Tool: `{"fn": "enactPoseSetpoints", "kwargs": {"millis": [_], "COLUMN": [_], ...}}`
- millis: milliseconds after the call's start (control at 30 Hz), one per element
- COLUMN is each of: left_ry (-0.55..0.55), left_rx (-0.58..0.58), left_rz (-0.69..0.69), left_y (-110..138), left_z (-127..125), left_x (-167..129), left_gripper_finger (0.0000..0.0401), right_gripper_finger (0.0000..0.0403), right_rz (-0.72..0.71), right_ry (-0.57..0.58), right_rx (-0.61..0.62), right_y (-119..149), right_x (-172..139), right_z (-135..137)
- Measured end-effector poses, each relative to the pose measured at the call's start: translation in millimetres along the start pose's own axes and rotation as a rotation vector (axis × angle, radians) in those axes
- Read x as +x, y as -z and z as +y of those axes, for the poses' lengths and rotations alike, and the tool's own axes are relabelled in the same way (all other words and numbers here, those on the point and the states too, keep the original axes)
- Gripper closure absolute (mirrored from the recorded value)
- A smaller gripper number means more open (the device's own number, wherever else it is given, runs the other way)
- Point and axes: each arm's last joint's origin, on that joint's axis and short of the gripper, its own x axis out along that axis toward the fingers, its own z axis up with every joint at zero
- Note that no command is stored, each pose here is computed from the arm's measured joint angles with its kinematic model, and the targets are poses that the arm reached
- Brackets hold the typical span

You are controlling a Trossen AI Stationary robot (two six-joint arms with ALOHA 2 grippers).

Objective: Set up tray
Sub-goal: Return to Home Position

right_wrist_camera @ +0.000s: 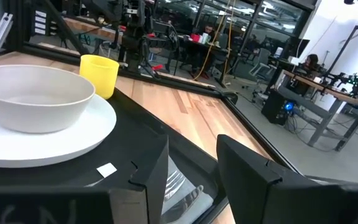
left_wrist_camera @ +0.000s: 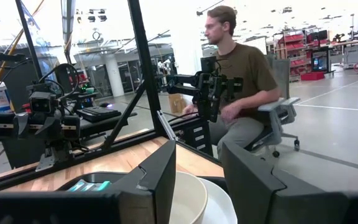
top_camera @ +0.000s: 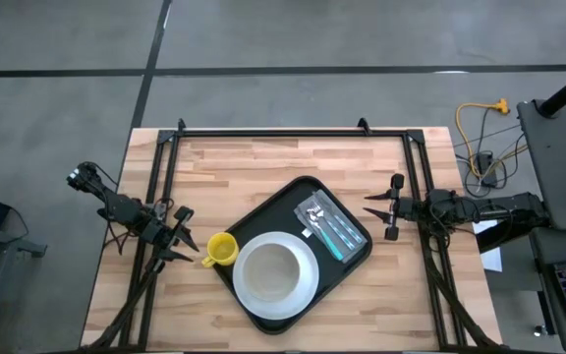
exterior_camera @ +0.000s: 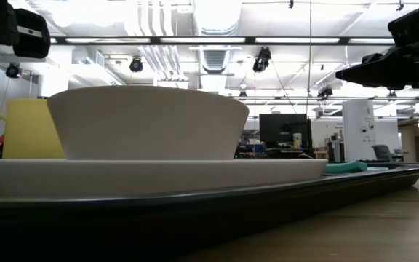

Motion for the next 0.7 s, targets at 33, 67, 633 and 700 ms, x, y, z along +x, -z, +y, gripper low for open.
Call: {"fn": "enactPoseSetpoints", "kwargs": {"millis": [33, 67, 633, 700], "left_ry": [0.0, 0.0, 0.0, 0.0], "left_rx": [0.0, 0.0, 0.0, 0.0], "left_rz": [0.0, 0.0, 0.0, 0.0], "left_y": [0.0, -0.1, 0.0, 0.0], "left_z": [0.0, 0.0, 0.0, 0.0], "left_x": [0.0, 0.0, 0.0, 0.0], "left_gripper_finger": [0.0285, 0.0285, 0.0285, 0.0285], "right_gripper_finger": [0.0276, 0.0278, 0.0277, 0.0275], "right_rz": [0.0, 0.0, 0.0, 0.0], "right_ry": [0.0, 0.0, 0.001, 0.001], "right_rx": [-0.002, -0.002, 0.0, -0.002], "right_y": [0.0, 0.0, 0.0, 0.0], "right_x": [0.0, 0.0, 0.0, 0.0], "right_z": [0.0, 0.0, -0.1, 0.0]}}
